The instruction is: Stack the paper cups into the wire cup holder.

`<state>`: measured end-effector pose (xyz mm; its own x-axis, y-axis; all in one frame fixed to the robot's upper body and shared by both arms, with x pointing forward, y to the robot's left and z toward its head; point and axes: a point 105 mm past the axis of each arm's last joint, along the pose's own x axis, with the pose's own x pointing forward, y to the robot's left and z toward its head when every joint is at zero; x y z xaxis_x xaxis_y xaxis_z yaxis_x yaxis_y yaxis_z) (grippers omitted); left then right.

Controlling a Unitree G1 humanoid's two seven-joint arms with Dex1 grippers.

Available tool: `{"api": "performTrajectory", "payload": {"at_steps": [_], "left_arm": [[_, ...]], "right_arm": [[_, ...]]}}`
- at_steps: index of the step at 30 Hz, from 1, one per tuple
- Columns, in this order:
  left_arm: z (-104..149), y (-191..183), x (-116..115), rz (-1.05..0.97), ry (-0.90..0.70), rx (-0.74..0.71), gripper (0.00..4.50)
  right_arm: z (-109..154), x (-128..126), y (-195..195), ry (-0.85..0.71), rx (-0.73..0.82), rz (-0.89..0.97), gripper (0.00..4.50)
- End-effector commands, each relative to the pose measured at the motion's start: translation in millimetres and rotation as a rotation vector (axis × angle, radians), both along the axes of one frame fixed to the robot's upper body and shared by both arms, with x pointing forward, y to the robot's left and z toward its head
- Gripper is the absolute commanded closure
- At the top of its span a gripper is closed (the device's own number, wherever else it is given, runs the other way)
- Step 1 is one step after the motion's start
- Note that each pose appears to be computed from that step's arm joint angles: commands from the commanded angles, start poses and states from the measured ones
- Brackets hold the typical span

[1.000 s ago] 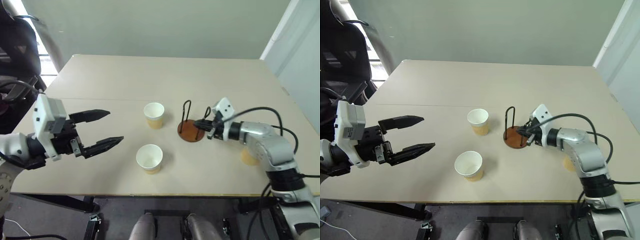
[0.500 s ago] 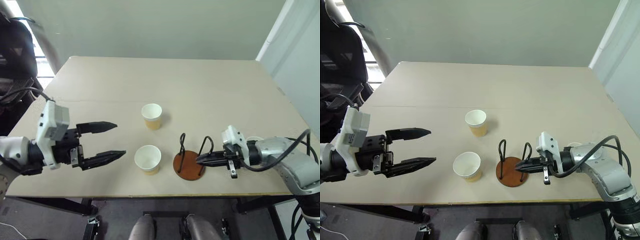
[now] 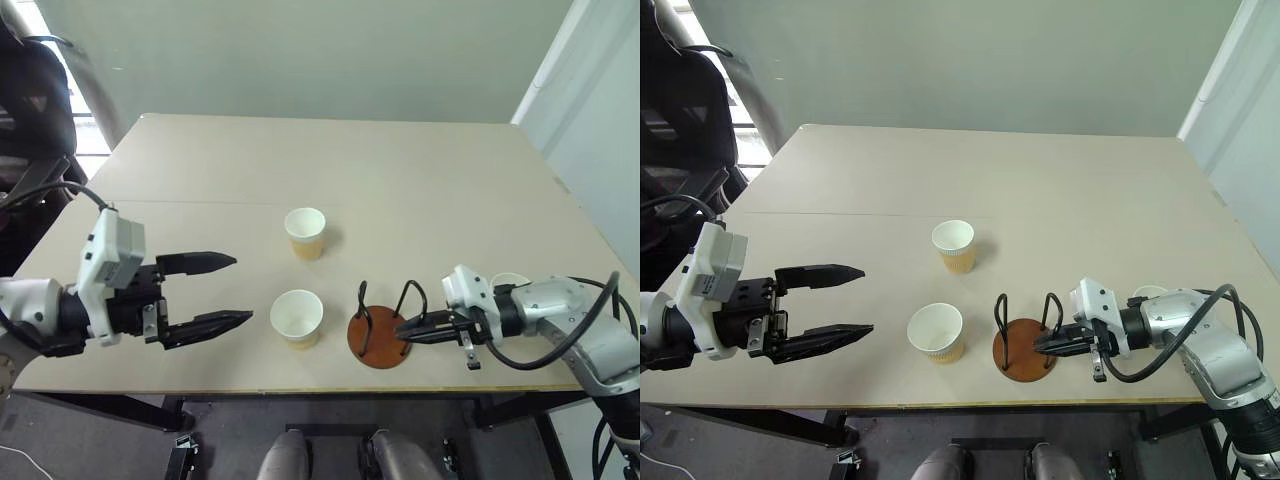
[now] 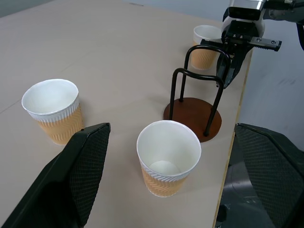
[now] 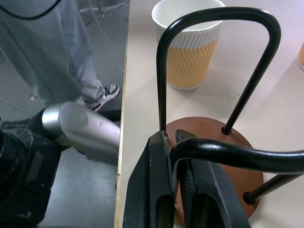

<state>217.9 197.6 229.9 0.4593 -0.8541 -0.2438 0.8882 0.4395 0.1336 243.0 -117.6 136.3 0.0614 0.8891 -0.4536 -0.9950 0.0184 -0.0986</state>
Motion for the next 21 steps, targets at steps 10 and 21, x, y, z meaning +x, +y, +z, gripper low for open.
{"api": "performTrajectory", "payload": {"at_steps": [10,21], "left_arm": [[9.3,-4.3,-1.7,-0.028,-0.063,0.02,0.0],[20.0,-8.7,2.4,-0.085,-0.115,0.032,0.0]], "right_arm": [[-10.0,2.9,-20.2,0.004,-0.148,-0.021,1.62],[50.5,2.2,-54.0,-0.223,-0.269,-0.049,0.04]]}}
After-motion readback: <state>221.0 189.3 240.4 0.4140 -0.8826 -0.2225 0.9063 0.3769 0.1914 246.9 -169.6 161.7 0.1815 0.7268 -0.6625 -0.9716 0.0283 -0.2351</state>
